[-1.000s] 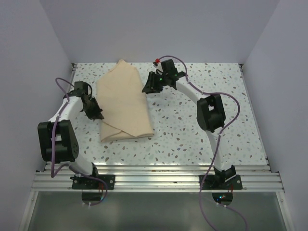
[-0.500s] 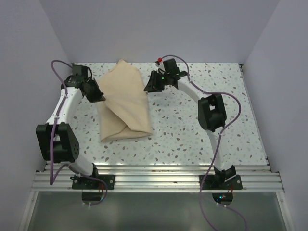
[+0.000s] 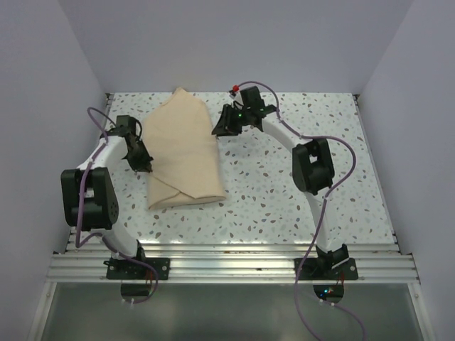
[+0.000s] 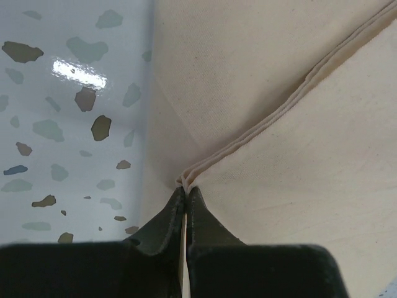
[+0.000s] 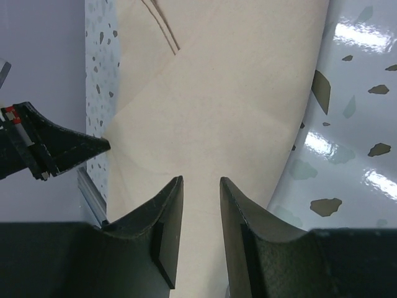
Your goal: Prepare the surgical pack
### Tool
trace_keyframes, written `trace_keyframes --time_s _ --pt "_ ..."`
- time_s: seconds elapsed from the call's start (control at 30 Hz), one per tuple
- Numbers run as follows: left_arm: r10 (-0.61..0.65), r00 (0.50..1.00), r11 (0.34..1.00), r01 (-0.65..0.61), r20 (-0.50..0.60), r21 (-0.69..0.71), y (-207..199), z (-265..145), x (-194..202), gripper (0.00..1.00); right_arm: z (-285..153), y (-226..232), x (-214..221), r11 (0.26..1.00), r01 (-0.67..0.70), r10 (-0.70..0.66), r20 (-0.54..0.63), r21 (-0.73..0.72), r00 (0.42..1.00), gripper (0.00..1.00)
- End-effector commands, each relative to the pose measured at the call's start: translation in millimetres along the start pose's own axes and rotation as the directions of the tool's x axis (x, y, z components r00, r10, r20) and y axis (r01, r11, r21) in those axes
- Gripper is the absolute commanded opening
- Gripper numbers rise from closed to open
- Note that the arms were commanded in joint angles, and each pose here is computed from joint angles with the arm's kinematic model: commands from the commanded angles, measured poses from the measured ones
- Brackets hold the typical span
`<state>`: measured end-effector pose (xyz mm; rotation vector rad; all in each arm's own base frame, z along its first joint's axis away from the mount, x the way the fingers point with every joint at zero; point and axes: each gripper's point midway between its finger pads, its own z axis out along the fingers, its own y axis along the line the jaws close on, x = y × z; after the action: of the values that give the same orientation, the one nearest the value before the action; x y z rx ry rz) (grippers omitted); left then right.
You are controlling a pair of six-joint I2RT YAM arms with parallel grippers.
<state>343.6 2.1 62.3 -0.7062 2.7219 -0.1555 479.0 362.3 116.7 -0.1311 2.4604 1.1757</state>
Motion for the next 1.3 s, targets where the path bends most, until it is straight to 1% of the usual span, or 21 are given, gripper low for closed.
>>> trace_keyframes --time_s 0.0,0.1,0.2,0.3,0.37,0.47,0.5,0.57,0.67,0.7,0.8,0.87,0.9,0.93,0.97,1.0,1.03,1.07,1.13,1.23,1.27 --pt "0.016 0.999 0.998 -0.012 0.048 -0.064 18 14 -13 0.00 1 34 -4 0.996 0.038 -0.037 0.012 -0.081 0.999 0.34" --pt "0.008 0.999 0.998 -0.005 0.037 -0.069 22 19 -10 0.00 10 42 3 0.994 0.037 -0.038 -0.001 -0.100 0.999 0.33" --pt "0.000 1.000 0.998 0.002 0.030 -0.067 24 20 -5 0.03 21 48 9 0.993 0.032 -0.034 -0.020 -0.115 0.999 0.33" --pt "-0.007 0.999 0.998 0.010 0.039 -0.063 24 18 -5 0.09 32 55 14 0.990 0.016 -0.020 -0.031 -0.142 0.999 0.31" --pt "-0.009 0.999 0.998 0.011 0.041 -0.060 23 17 -7 0.11 38 58 14 0.987 -0.008 0.003 -0.031 -0.161 1.000 0.28" --pt "-0.019 0.998 0.997 0.023 0.054 -0.069 27 12 -12 0.20 47 52 13 0.987 -0.039 0.035 -0.025 -0.158 0.999 0.24" --pt "-0.017 0.998 0.997 0.022 0.066 -0.071 26 8 -16 0.26 50 50 14 0.987 -0.039 0.036 -0.023 -0.153 0.999 0.24" --pt "-0.015 0.996 0.998 0.020 0.086 -0.064 24 1 -22 0.28 54 49 10 0.988 -0.035 0.034 -0.011 -0.152 0.999 0.23" --pt "-0.018 0.990 0.999 0.023 0.143 -0.033 16 -18 -38 0.37 65 44 10 0.985 -0.050 0.049 -0.012 -0.163 0.999 0.23" --pt "-0.021 0.983 1.000 0.023 0.180 -0.012 9 -28 -50 0.41 66 42 8 0.985 -0.052 0.051 -0.009 -0.167 0.999 0.23" --pt "-0.017 0.968 1.000 0.010 0.252 0.029 -3 -44 -74 0.43 76 35 9 0.984 -0.063 0.062 -0.011 -0.165 0.998 0.22" --pt "-0.009 0.963 0.997 -0.014 0.270 0.080 -16 -48 -83 0.43 83 30 9 0.984 -0.072 0.071 -0.014 -0.165 0.997 0.21" --pt "-0.006 0.956 0.994 -0.026 0.295 0.107 -23 -49 -94 0.43 86 27 10 0.984 -0.078 0.076 -0.019 -0.163 0.997 0.20" --pt "-0.001 0.957 0.982 -0.054 0.289 0.181 -37 -49 -95 0.43 88 27 10 0.982 -0.082 0.079 -0.022 -0.169 0.997 0.20" --pt "0.002 0.950 0.969 -0.080 0.312 0.235 -49 -49 -105 0.43 93 24 12 0.982 -0.086 0.083 -0.027 -0.171 0.996 0.20" --pt "0.006 0.958 0.960 -0.086 0.287 0.267 -56 -38 -105 0.41 95 22 13 0.981 -0.090 0.086 -0.029 -0.174 0.996 0.19" --pt "0.017 0.964 0.929 -0.114 0.266 0.353 -72 -38 -102 0.40 97 22 13 0.979 -0.092 0.088 -0.030 -0.180 0.996 0.19" --pt "0.015 0.948 0.893 -0.155 0.318 0.421 -87 -39 -115 0.40 99 23 14 0.976 -0.097 0.092 -0.031 -0.197 0.995 0.18" --pt "0.008 0.964 0.843 -0.150 0.267 0.517 -103 -26 -105 0.39 105 18 16 0.972 -0.118 0.113 -0.037 -0.205 0.993 0.18" --pt "0.012 0.968 0.808 -0.158 0.252 0.568 -114 -8 -108 0.36 111 10 14 0.965 -0.141 0.138 -0.027 -0.219 0.990 0.17" --pt "0.010 0.964 0.796 -0.168 0.265 0.582 -117 -6 -113 0.36 112 8 10 0.962 -0.143 0.143 -0.015 -0.232 0.990 0.17"
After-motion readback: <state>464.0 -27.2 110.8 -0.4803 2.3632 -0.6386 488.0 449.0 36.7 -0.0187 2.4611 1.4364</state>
